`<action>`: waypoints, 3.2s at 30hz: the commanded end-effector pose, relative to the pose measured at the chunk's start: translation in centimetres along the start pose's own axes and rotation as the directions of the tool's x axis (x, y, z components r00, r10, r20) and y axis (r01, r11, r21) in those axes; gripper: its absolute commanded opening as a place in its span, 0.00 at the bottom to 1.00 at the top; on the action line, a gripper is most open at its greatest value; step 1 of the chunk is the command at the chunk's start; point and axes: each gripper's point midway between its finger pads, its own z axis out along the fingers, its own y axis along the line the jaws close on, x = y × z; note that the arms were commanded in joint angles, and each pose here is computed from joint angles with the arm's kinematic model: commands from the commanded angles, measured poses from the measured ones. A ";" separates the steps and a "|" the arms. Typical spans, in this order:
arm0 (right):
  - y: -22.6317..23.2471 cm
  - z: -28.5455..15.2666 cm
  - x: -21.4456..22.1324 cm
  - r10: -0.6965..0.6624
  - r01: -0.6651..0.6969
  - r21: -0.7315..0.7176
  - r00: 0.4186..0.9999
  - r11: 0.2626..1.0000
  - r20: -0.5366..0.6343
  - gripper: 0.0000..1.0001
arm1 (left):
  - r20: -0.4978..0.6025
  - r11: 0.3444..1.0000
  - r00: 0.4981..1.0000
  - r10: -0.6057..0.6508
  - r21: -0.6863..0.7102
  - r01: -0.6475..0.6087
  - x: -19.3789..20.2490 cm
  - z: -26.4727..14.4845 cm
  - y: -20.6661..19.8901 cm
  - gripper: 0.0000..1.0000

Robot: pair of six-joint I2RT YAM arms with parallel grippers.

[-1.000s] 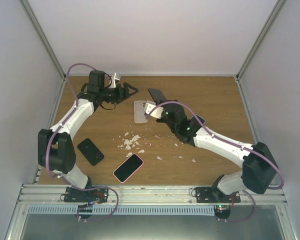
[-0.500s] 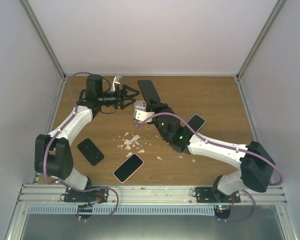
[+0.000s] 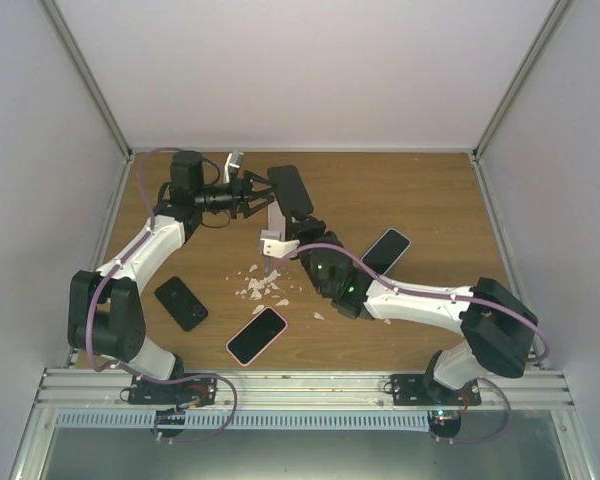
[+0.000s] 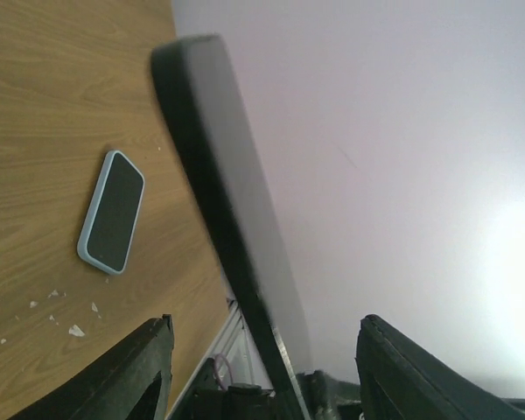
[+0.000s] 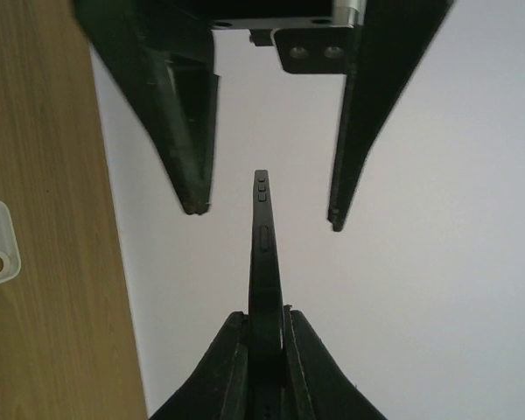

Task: Take the phone out of the phone case
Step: Place the phone at the center of the board.

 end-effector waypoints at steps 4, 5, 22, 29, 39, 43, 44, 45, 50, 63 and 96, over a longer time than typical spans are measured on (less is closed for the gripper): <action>-2.4 -0.8 -1.0 0.000 -0.003 0.142 1.000 0.990 0.019 0.00 | -0.002 0.999 0.999 0.035 0.041 -0.035 0.2 -0.1 -1.0 0.50; -2.3 -0.8 -1.1 -0.001 -0.002 0.140 1.000 0.990 0.019 0.00 | -0.003 0.999 0.999 0.034 0.040 -0.034 0.2 -0.1 -0.9 0.48; -1.7 -1.2 -2.6 -0.016 0.011 0.149 0.999 0.989 0.030 0.00 | -0.016 0.999 0.999 0.032 0.035 -0.031 0.5 0.8 -0.7 0.16; -1.7 -1.3 -2.8 -0.016 0.011 0.151 0.999 0.988 0.034 0.01 | -0.013 0.999 1.000 0.026 0.026 -0.025 0.4 0.9 -0.3 0.03; -1.4 -1.7 -2.4 -0.021 0.017 0.120 0.999 0.993 0.030 0.56 | 0.013 0.996 0.996 0.089 0.004 -0.089 -0.9 0.6 -0.8 0.00; -0.5 -1.7 -2.5 -0.002 0.001 0.052 0.999 0.999 0.038 0.76 | 0.033 0.994 0.994 0.107 0.004 -0.107 -1.8 0.0 -1.0 0.00; 0.1 -1.7 -2.6 0.007 -0.007 0.011 0.999 1.000 0.048 0.83 | 0.040 0.993 0.993 0.114 0.002 -0.114 -2.0 -0.2 -1.0 0.00; 0.6 -1.8 -2.8 0.025 -0.023 -0.030 0.998 0.999 0.057 0.88 | 0.045 0.993 0.992 0.119 -0.001 -0.120 -2.3 -0.4 -0.9 0.00; 2.1 -2.6 -4.1 0.180 -0.154 -0.246 0.980 0.957 0.084 1.00 | 0.076 0.989 0.986 0.148 -0.015 -0.148 -3.4 -1.4 -0.8 0.00; -0.9 -3.9 -5.4 0.665 -0.507 -0.676 0.746 0.535 -0.034 1.00 | 0.077 0.954 0.953 0.292 0.049 -0.297 -2.2 -3.1 -1.7 0.00; -5.0 -3.4 2.7 0.848 -0.563 -0.684 -0.060 -0.464 -0.527 0.57 | 0.021 0.801 0.841 0.540 0.294 -0.522 4.7 -1.3 -8.2 0.00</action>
